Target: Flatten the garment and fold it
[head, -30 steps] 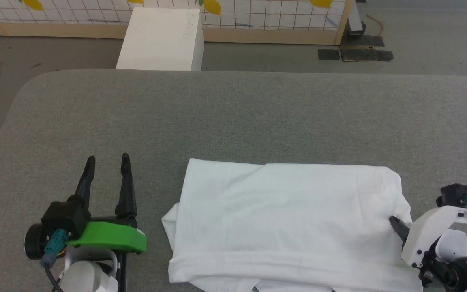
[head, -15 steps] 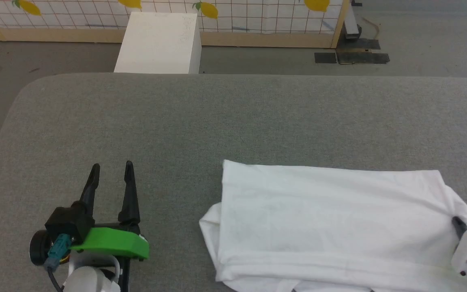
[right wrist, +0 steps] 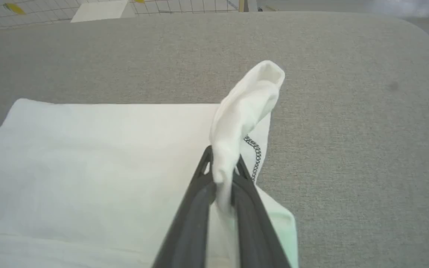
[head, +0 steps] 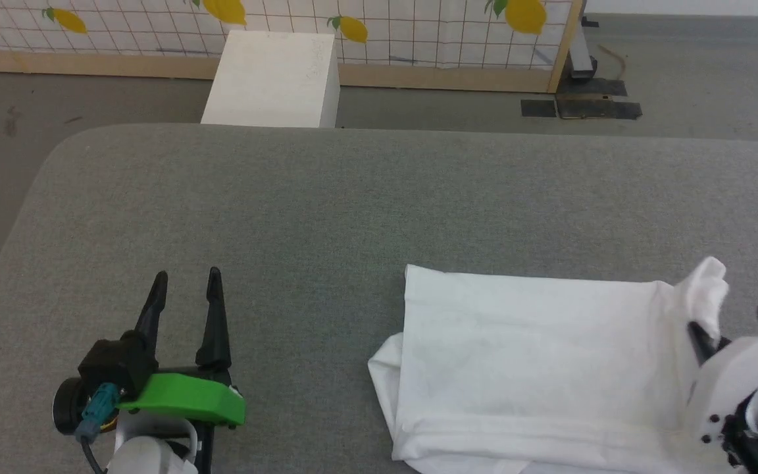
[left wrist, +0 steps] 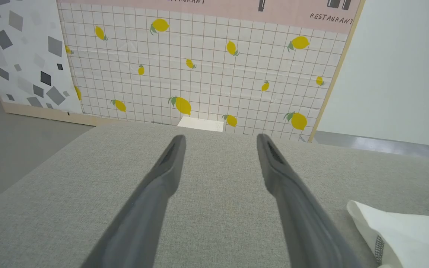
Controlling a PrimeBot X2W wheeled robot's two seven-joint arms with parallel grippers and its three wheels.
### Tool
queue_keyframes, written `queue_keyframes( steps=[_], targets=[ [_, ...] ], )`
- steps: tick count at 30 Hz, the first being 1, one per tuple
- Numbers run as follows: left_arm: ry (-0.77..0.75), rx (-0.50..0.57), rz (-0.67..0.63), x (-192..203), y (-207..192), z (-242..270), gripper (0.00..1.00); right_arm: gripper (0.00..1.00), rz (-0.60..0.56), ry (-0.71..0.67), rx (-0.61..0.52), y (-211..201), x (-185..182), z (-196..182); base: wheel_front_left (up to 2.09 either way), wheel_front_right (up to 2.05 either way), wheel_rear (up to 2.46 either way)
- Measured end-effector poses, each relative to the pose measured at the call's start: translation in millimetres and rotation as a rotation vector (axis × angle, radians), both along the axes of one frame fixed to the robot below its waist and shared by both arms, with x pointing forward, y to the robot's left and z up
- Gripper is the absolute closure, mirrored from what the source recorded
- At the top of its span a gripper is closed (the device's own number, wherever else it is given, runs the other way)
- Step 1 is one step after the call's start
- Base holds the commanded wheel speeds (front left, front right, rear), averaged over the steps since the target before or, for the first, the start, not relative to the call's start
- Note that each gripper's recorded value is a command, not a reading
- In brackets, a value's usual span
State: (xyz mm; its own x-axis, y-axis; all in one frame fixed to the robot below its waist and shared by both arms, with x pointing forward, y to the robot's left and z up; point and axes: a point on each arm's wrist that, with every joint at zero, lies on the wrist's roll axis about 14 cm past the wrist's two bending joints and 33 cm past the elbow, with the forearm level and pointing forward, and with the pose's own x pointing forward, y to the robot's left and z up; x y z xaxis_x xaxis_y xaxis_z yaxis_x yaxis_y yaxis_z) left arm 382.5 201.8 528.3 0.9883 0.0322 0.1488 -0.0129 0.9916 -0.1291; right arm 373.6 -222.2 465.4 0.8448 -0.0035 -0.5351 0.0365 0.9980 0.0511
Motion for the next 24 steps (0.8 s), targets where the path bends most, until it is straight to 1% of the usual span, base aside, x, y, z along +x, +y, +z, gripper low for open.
queue_keyframes(
  steps=[5,7,10,11,14,17,21,24],
  targets=[
    [0.0,0.006,-0.003,-1,0,0,0.0,1.0,0.251,-0.047,0.003,79,-1,33,0.0,0.0,0.0],
    [0.004,0.009,-0.002,0,0,-1,0.0,1.0,0.343,-0.05,0.002,106,-2,36,0.0,0.0,0.0],
    [0.015,0.022,-0.009,2,-1,-5,0.0,1.0,0.479,-0.06,-0.03,144,4,38,0.0,0.0,0.0],
    [0.024,0.023,-0.013,4,-2,-8,0.0,1.0,0.595,-0.034,-0.042,178,7,27,0.0,0.0,0.0],
    [0.023,0.023,-0.008,7,-1,-8,0.0,1.0,0.691,-0.002,-0.034,210,8,13,0.0,0.0,0.0],
    [0.027,0.023,-0.003,8,1,-9,0.0,1.0,0.761,0.039,-0.03,233,8,-3,0.0,0.0,0.0],
    [0.044,0.023,0.009,8,5,-15,0.0,1.0,0.833,0.101,-0.03,255,6,-28,0.0,0.0,0.0],
    [0.056,0.023,0.017,8,7,-18,0.0,1.0,0.864,0.152,-0.02,264,3,-44,0.0,0.0,0.0]
  ],
)
